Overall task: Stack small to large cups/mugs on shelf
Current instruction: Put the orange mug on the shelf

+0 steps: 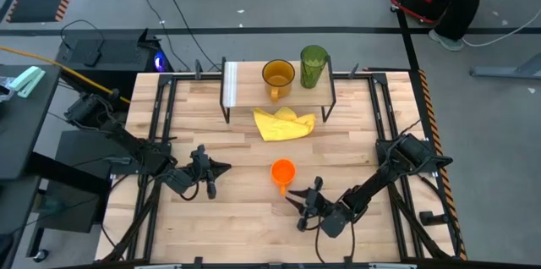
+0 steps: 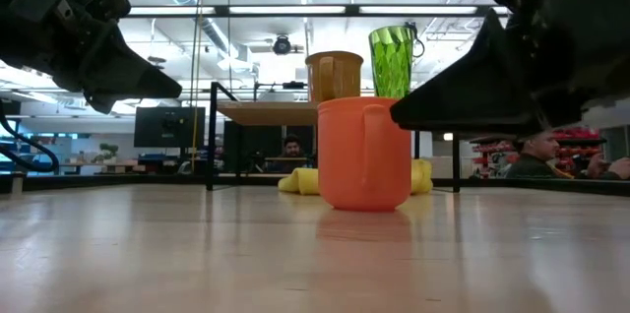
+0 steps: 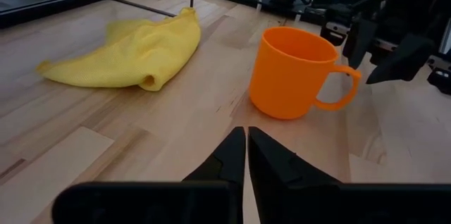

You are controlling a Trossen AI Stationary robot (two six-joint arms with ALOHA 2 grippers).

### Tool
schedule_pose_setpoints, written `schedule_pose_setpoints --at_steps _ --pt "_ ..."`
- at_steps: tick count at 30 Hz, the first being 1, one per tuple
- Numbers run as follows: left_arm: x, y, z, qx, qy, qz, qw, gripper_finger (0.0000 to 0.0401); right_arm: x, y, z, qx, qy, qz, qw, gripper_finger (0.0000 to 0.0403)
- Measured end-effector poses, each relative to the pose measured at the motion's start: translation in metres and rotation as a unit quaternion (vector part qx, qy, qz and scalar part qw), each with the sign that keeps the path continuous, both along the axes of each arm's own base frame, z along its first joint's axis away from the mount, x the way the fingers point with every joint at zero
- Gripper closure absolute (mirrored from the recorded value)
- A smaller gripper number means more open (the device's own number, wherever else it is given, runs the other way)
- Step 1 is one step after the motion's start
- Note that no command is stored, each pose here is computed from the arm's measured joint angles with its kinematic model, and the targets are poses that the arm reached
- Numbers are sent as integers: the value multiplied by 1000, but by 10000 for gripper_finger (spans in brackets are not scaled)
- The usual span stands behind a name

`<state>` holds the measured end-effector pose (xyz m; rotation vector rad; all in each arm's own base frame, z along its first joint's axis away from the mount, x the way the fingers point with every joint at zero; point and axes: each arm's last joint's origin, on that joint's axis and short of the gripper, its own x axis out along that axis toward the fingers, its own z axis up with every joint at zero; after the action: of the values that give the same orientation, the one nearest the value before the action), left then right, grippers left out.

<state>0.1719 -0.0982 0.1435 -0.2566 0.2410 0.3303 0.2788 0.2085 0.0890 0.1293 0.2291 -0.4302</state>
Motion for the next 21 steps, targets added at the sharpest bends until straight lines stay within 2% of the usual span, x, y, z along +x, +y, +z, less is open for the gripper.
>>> schedule_pose_setpoints --at_steps 6,21 --pt "0 0 0 -1 0 0 1000 385 0 0 0 1 1 1 1000 292" --pt "0 0 0 -1 0 0 1000 376 5 -4 -8 -1 0 -2 1000 292"
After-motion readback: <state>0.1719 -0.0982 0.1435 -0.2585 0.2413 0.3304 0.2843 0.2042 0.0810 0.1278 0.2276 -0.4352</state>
